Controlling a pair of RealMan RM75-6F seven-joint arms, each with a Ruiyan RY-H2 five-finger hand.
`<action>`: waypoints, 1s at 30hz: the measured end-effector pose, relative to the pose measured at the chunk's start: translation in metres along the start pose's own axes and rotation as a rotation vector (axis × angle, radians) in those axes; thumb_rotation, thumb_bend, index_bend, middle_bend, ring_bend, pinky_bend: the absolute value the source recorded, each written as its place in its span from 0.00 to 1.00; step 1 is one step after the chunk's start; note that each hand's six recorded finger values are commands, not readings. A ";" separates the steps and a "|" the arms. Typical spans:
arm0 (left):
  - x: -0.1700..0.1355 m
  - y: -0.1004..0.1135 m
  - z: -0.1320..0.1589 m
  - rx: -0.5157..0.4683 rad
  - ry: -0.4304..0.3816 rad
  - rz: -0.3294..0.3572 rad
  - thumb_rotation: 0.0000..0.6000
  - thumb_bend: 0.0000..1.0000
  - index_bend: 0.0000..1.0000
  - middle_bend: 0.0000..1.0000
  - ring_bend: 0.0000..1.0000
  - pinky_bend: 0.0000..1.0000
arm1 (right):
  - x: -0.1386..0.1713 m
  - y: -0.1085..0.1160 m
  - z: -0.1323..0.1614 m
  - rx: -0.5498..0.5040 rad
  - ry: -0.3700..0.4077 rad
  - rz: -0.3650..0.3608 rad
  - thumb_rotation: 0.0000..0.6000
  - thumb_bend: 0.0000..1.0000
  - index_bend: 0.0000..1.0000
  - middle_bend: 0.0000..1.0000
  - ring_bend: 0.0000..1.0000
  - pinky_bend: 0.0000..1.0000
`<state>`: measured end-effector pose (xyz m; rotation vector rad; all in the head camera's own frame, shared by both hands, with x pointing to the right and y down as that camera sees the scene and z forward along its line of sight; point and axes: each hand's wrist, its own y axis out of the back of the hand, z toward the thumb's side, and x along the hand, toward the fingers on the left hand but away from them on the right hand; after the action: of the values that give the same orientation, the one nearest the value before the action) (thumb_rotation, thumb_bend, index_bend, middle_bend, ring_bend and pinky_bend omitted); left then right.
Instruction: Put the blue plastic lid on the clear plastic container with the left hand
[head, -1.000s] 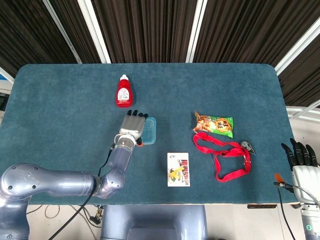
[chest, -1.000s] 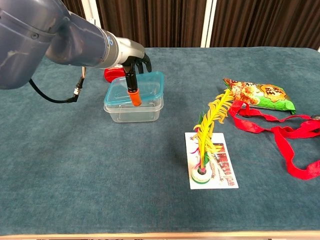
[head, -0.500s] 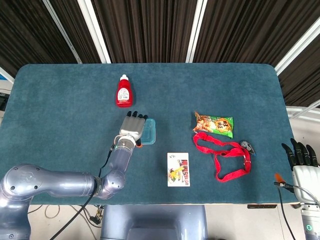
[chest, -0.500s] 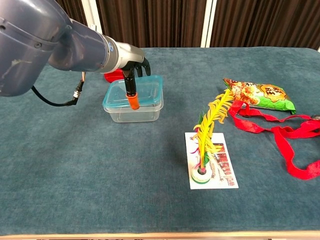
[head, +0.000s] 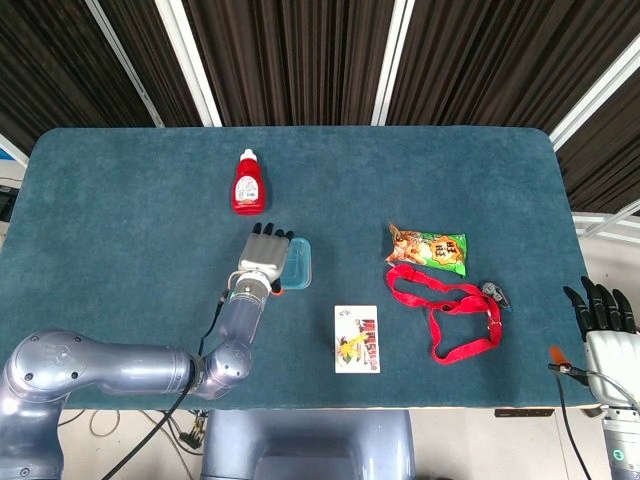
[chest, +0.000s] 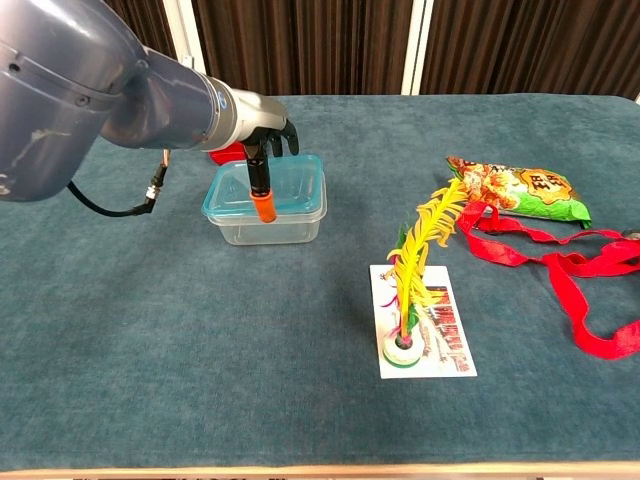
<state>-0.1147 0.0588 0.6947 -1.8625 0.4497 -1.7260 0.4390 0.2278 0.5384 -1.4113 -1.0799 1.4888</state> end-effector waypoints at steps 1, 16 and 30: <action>0.000 0.000 0.000 0.002 0.000 0.001 1.00 0.34 0.15 0.39 0.00 0.01 | 0.000 0.000 0.000 0.000 0.000 0.001 1.00 0.27 0.14 0.00 0.03 0.00; 0.002 -0.003 -0.001 0.005 0.011 -0.002 1.00 0.34 0.15 0.39 0.00 0.01 | 0.000 0.000 0.000 0.000 -0.001 0.001 1.00 0.27 0.14 0.00 0.03 0.00; 0.003 -0.006 -0.001 0.013 0.016 0.001 1.00 0.34 0.15 0.39 0.00 0.01 | 0.000 0.000 0.000 -0.001 0.000 0.002 1.00 0.27 0.14 0.00 0.03 0.00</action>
<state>-0.1165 0.0617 0.7007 -1.8405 0.4445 -1.7408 0.4389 0.2279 0.5386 -1.4128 -1.0794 1.4896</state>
